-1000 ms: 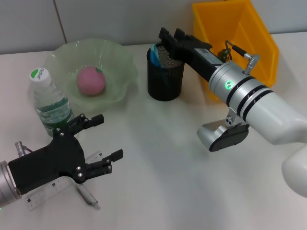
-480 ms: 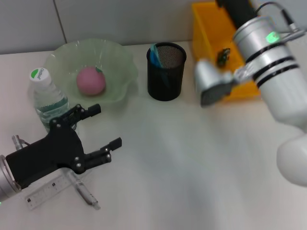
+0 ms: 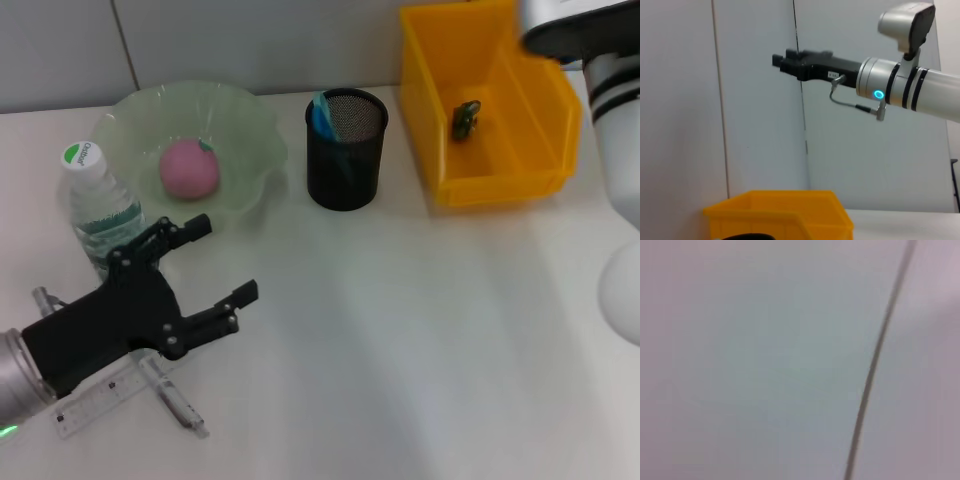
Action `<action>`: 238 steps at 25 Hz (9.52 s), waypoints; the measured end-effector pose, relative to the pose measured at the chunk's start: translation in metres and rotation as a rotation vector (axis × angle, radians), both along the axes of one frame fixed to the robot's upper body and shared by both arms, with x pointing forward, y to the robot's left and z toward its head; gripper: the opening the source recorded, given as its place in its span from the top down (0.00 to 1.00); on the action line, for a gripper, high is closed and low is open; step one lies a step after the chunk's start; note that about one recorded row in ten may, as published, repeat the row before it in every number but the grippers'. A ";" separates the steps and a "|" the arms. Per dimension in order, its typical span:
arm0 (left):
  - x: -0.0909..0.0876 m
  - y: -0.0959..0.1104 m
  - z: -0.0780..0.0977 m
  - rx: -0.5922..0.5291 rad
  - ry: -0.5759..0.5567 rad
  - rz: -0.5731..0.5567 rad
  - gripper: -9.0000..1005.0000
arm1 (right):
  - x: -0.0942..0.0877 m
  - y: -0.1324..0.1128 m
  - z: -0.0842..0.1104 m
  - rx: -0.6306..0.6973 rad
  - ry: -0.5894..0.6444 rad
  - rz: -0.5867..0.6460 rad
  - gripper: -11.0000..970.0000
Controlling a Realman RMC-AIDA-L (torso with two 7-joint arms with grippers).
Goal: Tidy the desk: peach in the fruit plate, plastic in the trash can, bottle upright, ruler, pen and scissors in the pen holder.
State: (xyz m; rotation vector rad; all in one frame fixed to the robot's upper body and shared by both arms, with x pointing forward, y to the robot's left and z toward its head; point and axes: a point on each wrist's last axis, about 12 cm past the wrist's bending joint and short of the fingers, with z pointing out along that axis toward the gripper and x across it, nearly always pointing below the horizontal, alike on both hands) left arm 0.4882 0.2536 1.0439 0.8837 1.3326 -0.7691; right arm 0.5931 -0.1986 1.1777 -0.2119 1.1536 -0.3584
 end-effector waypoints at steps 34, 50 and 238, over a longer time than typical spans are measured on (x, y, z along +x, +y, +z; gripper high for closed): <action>-0.004 -0.005 -0.001 -0.049 0.035 -0.021 0.21 | -0.044 -0.037 0.009 0.440 1.041 1.073 0.56; 0.004 0.003 0.012 -0.107 0.195 -0.069 0.22 | -0.067 -0.071 -0.058 0.123 1.126 1.218 0.43; 0.073 -0.058 0.082 -0.478 0.179 -0.022 0.60 | -0.057 -0.062 -0.079 -0.166 1.022 1.145 0.18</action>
